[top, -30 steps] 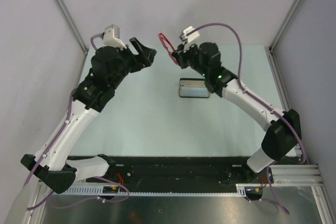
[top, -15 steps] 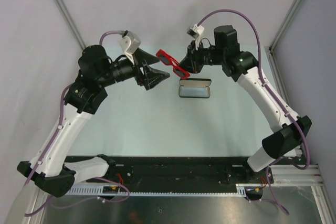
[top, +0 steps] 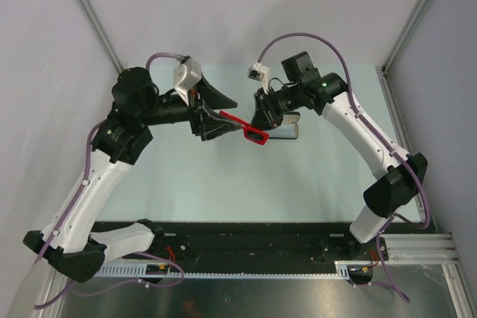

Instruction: Organize the sunglasses

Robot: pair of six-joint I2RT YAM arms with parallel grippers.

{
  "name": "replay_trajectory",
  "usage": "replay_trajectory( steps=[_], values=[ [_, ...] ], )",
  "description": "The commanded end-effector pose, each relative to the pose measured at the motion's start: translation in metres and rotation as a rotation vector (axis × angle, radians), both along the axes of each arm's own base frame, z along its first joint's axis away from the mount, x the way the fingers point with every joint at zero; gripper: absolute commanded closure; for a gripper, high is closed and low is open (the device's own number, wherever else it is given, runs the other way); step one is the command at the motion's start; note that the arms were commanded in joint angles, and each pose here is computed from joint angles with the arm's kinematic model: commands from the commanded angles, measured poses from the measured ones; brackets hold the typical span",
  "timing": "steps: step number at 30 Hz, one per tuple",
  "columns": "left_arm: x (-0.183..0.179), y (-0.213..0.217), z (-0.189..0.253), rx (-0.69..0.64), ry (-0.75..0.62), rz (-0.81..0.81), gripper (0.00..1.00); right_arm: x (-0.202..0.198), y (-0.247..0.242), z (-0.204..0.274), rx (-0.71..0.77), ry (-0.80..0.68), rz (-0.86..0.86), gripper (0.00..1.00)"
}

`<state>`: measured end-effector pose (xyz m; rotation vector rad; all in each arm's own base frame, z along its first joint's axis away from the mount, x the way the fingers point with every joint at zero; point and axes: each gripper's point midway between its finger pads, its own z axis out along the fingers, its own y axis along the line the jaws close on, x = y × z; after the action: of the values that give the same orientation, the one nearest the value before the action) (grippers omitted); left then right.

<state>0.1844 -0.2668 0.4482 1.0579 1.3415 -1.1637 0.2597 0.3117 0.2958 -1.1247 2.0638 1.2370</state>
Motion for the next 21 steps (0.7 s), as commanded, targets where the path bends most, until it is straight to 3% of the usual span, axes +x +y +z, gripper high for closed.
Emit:
replay_trajectory(
  steps=[1, 5, 9, 13, 17, 21],
  values=[
    [0.017, -0.002, -0.026, 0.046, 0.01, 0.045, 0.34, -0.012, 0.001, 0.014, 0.025, -0.027, 0.05, 1.0],
    [0.057, 0.009, -0.037, 0.071, 0.061, 0.27, 0.26, -0.015, -0.005, 0.001, 0.01, -0.009, 0.097, 1.0],
    [0.064, 0.009, -0.036, 0.061, 0.105, 0.283, 0.18, -0.002, -0.016, -0.009, -0.015, -0.009, 0.095, 1.0],
    [0.058, 0.003, -0.042, 0.083, 0.074, 0.209, 0.19, -0.004, -0.018, -0.009, -0.019, 0.008, 0.131, 1.0],
    [0.032, -0.003, -0.04, 0.088, -0.012, 0.023, 0.24, -0.009, -0.021, -0.013, -0.023, 0.023, 0.145, 1.0],
    [0.015, -0.017, -0.041, 0.073, 0.062, -0.173, 0.33, -0.019, -0.02, -0.012, -0.02, 0.029, 0.159, 1.0]
  ],
)
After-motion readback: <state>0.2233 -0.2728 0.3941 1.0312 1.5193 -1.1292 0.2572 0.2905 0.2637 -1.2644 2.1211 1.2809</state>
